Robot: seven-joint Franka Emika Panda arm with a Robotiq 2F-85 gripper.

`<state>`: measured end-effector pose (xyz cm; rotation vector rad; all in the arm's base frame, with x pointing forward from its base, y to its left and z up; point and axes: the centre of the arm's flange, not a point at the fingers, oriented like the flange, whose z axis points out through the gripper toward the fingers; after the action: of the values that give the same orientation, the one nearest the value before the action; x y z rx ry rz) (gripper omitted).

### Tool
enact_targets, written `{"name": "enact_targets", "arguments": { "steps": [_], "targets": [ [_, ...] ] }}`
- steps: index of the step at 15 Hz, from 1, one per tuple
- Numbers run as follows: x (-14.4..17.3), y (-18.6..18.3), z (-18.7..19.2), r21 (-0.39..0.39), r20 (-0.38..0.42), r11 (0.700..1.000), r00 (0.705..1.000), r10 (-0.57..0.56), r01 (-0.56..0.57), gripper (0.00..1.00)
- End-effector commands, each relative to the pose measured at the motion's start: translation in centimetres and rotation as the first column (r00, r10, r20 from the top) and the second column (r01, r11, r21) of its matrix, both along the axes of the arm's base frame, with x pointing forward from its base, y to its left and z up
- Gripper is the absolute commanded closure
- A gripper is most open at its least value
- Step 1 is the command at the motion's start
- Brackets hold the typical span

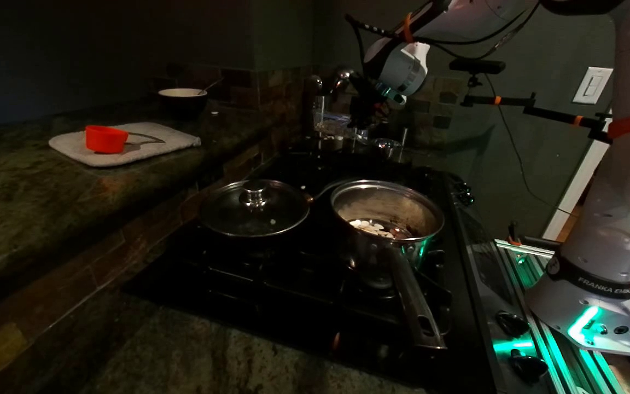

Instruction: Put the clear container on the right side of the bottom counter.

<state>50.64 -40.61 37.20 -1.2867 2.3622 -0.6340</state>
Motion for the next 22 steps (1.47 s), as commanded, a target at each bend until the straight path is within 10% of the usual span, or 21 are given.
{"name": "enact_targets", "arguments": {
  "steps": [1,17,18,22],
  "targets": [
    [1.2,-1.4,-1.1,-0.028,0.009,1.000,1.000,-0.001,0.001,0.98],
    [-0.8,-4.4,-6.3,-0.053,-0.102,0.996,0.993,0.065,-0.071,0.98],
    [-0.9,-4.3,-6.4,-0.050,-0.104,0.996,0.992,0.066,-0.071,0.68],
    [-0.8,-3.9,-4.1,-0.059,-0.093,0.994,0.991,0.091,-0.097,0.45]
  ]
}}
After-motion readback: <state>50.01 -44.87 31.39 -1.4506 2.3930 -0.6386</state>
